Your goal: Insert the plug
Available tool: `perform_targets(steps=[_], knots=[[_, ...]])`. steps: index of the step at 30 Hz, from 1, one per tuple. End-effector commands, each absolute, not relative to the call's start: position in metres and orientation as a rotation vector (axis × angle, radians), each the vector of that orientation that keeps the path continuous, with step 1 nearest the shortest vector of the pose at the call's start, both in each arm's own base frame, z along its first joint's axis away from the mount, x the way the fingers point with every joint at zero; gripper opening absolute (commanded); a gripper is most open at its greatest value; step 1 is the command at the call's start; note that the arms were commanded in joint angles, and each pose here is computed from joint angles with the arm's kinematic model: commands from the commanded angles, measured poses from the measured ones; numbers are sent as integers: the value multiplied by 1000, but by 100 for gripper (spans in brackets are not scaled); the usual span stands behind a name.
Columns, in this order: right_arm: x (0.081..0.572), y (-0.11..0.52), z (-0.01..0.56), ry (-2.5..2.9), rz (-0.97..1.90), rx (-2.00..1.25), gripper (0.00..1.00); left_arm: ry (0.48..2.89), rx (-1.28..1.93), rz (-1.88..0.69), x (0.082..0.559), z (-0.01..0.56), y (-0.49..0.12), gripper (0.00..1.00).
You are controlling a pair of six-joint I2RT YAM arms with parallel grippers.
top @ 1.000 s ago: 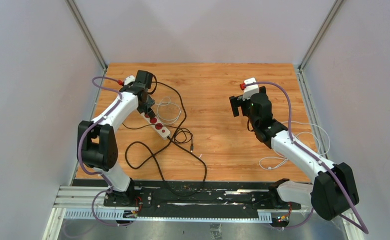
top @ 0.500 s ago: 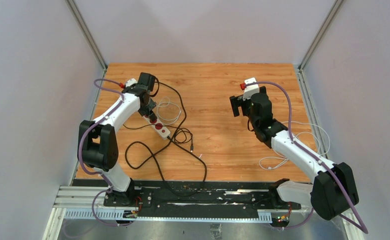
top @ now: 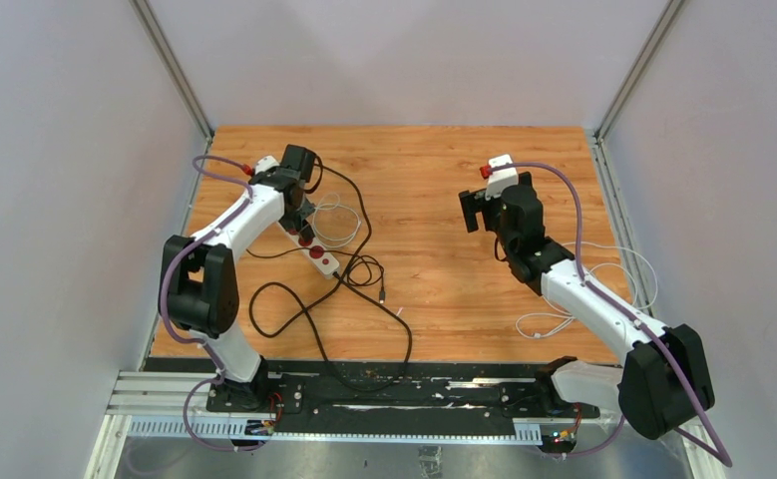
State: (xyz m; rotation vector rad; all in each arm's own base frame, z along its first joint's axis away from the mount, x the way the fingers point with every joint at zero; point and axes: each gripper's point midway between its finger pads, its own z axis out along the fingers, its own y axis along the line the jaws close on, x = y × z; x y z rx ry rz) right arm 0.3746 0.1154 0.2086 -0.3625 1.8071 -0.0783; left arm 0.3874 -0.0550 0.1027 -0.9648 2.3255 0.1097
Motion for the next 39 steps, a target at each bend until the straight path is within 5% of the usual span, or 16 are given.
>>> perform_targets(steps=[1, 39], knots=[[377, 109, 203, 1821, -91, -346, 100, 2327, -942, 131, 395, 100, -65, 0], [380, 110, 195, 1825, -89, -392, 100, 2461, -797, 550, 317, 17, -73, 0]])
